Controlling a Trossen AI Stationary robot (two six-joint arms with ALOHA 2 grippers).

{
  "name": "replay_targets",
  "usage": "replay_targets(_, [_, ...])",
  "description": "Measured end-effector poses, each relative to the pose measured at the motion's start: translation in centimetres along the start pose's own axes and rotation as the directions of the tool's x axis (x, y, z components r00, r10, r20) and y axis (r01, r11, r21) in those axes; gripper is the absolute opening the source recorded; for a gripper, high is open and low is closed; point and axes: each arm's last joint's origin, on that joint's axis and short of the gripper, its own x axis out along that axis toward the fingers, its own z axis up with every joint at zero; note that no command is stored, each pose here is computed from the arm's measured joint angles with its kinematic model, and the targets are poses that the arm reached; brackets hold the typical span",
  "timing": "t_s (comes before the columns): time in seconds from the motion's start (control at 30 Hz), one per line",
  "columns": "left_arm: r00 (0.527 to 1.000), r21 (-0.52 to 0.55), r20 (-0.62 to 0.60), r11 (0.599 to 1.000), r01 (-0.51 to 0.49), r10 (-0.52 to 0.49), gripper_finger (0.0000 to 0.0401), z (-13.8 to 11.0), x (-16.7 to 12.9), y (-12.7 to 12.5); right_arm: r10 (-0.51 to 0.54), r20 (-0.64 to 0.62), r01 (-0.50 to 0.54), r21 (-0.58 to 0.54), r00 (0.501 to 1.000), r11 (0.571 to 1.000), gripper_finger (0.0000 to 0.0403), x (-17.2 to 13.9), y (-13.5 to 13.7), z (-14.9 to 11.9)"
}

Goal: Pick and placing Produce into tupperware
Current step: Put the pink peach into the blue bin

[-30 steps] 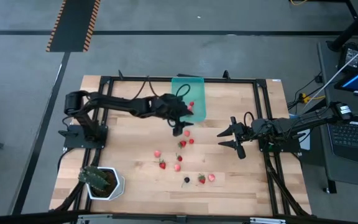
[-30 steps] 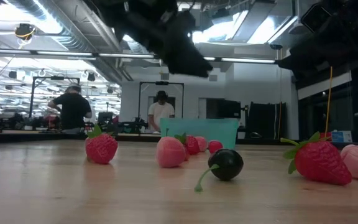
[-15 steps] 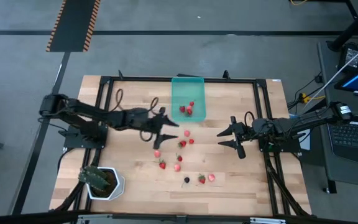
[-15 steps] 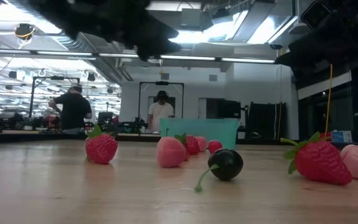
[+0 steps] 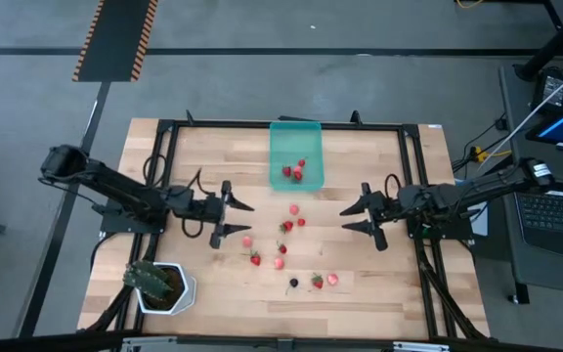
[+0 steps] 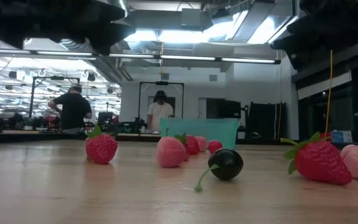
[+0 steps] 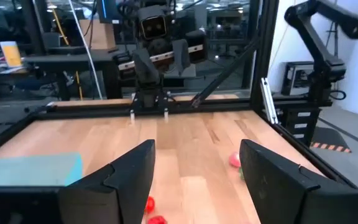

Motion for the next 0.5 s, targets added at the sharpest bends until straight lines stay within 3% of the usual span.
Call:
replay_targets(0.27, [0.997, 0.021, -0.005, 0.996, -0.082, 0.082, 0.0228, -0.1, -0.3, -1.0, -0.025, -0.235, 0.028, 0.01, 0.972, 1.0, 0.0177, 2.3, 1.8, 1.9])
replay_targets(0.5, [0.999, 0.017, -0.023, 0.999, -0.042, 0.042, 0.0231, -0.3, -0.4, -1.9, -0.024, -0.397, 0.019, -0.016, 0.917, 1.0, 0.0177, 4.8, 4.1, 3.8])
